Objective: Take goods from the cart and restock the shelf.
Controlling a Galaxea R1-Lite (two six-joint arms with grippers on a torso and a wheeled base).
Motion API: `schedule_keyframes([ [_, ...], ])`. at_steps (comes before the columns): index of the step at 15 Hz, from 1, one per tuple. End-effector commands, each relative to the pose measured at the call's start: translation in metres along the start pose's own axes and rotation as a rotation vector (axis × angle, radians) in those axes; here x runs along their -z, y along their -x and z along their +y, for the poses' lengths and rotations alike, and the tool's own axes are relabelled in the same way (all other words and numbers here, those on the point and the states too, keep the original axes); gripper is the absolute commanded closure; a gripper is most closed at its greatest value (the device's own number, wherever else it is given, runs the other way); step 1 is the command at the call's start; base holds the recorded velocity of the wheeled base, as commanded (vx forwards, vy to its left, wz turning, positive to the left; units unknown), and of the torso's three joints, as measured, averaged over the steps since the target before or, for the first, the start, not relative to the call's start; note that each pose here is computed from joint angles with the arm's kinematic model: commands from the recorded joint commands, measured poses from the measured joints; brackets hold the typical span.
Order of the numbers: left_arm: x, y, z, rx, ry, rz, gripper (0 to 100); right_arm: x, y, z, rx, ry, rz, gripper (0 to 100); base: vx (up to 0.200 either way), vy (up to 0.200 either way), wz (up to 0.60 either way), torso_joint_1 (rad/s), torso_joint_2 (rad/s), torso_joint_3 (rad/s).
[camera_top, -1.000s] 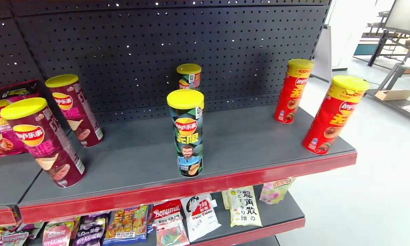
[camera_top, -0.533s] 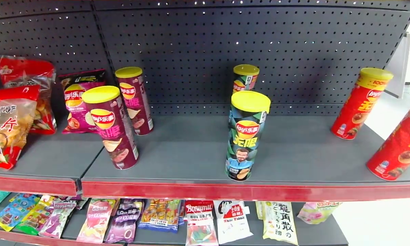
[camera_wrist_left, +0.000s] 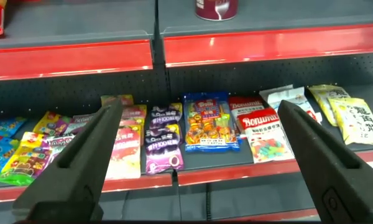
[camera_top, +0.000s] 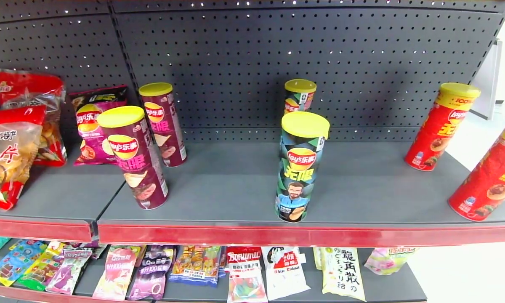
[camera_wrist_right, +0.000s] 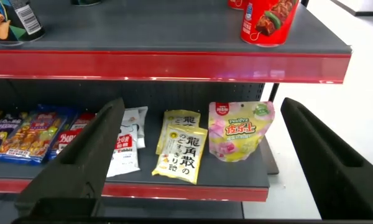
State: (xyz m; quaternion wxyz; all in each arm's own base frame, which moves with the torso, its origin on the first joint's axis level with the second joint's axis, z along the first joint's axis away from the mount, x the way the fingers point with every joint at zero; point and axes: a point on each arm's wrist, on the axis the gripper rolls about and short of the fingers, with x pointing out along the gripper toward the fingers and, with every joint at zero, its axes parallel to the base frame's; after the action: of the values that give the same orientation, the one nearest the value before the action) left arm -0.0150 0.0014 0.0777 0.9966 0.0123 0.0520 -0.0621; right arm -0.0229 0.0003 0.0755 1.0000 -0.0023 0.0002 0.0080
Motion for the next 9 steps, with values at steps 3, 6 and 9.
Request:
schedule_keyframes([
  [3, -0.0001, 0.0, 0.0, -0.001, 0.0, 0.001, 0, -0.0002, 0.0, 0.0, -0.001, 0.0, 0.0, 0, 0.0, 0.0, 0.0, 0.0, 0.0, 0.0],
  [6, -0.0002, -0.0003, -0.0001, -0.008, 0.001, 0.004, 0, -0.0002, 0.0, 0.0, -0.001, 0.0, 0.0, 0, 0.0, 0.0, 0.0, 0.0, 0.0, 0.0],
  [9, 0.0004, 0.0015, -0.001, -0.062, 0.005, -0.02, 0, -0.0002, 0.0, 0.0, -0.001, 0.0, 0.0, 0, 0.0, 0.0, 0.0, 0.0, 0.0, 0.0],
])
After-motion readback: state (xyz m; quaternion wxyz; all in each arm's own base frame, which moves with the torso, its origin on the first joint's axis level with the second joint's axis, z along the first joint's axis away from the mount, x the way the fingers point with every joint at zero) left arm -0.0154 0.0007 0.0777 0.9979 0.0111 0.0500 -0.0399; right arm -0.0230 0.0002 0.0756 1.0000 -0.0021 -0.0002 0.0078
